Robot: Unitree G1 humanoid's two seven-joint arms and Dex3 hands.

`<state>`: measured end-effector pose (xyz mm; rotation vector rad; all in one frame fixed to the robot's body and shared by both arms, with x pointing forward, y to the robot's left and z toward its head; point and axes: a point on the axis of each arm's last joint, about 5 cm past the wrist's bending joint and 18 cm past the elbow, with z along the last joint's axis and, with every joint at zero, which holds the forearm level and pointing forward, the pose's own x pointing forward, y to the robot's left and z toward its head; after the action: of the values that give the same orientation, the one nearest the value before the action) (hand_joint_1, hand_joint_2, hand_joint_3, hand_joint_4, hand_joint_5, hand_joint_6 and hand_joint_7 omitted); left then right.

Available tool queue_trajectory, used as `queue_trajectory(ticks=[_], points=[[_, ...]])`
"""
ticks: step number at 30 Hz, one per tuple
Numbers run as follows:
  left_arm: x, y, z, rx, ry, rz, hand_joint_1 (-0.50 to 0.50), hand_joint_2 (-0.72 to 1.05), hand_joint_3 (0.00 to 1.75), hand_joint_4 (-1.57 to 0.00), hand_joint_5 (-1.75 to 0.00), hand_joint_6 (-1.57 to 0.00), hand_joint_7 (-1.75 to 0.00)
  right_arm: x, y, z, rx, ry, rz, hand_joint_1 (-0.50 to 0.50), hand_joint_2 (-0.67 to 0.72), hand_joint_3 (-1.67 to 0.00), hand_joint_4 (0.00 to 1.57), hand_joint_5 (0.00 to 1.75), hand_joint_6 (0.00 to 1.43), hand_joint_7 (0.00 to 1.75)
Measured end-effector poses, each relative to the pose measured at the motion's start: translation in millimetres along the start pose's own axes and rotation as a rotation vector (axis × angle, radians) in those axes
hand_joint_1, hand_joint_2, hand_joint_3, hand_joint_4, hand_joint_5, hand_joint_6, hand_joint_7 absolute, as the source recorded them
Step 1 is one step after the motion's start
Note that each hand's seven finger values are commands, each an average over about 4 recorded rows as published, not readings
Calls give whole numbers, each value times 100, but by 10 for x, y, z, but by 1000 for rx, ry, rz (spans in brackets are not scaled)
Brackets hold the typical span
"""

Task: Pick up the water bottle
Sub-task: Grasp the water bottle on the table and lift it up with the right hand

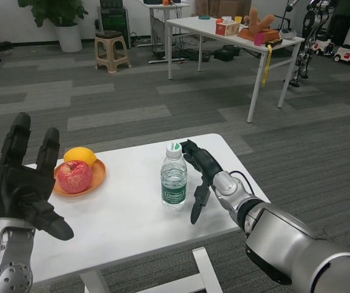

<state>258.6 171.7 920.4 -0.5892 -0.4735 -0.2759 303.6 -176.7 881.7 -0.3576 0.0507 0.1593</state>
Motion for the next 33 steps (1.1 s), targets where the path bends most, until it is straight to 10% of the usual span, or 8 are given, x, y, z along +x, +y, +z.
queue_trajectory(ticks=[13,18,25,33], points=[[0,0,0,0,0,0,-50,-64,4,0,0,0,0,4,74,4,-35,-1,47,-46,60,0,0,0,0,38],[-5,2,-1,0,1,2,-50,-64,9,0,0,0,0,5,103,4,-47,-1,65,-48,60,0,17,0,0,72],[-29,11,-7,0,6,8,-50,-68,7,0,0,0,0,7,94,8,-35,-2,55,-46,60,0,56,136,7,161],[-53,19,-13,0,11,14,-50,-64,7,0,0,0,0,2,40,2,18,-2,4,-46,60,0,74,165,17,175]])
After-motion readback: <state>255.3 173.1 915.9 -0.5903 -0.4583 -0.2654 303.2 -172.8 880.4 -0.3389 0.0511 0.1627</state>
